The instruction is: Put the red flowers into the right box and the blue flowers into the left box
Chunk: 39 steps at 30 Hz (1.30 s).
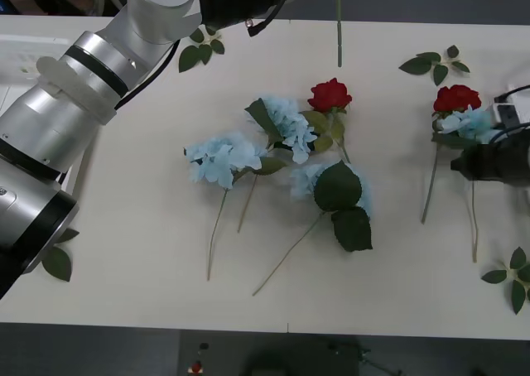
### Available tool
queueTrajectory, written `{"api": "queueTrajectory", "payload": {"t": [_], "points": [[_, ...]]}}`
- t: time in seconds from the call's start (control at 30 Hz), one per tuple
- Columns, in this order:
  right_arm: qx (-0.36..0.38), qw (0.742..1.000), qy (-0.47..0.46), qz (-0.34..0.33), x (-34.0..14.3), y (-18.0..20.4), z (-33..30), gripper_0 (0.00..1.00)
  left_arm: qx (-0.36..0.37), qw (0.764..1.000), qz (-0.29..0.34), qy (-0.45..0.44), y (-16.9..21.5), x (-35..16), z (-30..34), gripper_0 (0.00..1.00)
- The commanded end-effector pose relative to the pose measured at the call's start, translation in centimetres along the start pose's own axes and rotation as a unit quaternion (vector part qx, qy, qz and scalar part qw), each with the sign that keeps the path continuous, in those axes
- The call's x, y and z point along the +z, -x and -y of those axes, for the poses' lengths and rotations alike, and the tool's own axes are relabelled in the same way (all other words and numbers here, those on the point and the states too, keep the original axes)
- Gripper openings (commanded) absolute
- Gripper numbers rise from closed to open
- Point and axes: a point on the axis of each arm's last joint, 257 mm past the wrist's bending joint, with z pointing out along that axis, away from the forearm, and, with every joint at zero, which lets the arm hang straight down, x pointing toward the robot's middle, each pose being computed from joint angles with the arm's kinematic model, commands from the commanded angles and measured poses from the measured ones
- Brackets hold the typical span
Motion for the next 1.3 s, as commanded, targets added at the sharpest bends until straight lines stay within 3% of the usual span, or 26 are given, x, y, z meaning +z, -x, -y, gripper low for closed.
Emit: {"api": "queueTrajectory", "payload": {"t": [0.03, 0.27, 0.5, 0.8, 1.03, 1.3], "points": [[-0.057, 0.998, 0.012, 0.024, -6.0, 2.6, 3.0, 0.8, -0.01, 1.0, 0.012, -0.015, 2.3, -0.1, 2.1, 0.0], [-0.081, 0.992, 0.073, 0.066, -12.0, 3.0, 2.1, 0.8, -0.01, 1.0, 0.012, -0.015, 2.3, -0.1, 2.1, 0.0], [-0.077, 0.961, 0.201, 0.173, -16.5, 6.0, -5.5, 0.8, -0.01, 1.0, 0.012, -0.015, 2.3, -0.1, 2.1, 0.0], [-0.114, 0.902, 0.31, 0.278, -18.9, 10.9, -16.5, 0.8, -0.01, 1.0, 0.012, -0.015, 2.3, -0.1, 2.1, 0.0], [-0.095, 0.857, 0.377, 0.337, -20.7, 13.9, -25.0, 0.8, -0.01, 1.0, 0.012, -0.015, 2.3, -0.1, 2.1, 0.0], [-0.089, 0.843, 0.39, 0.36, -20.5, 15.7, -29.8, 0.8, -0.01, 1.0, 0.012, -0.015, 2.3, -0.1, 2.1, 0.0]]}}
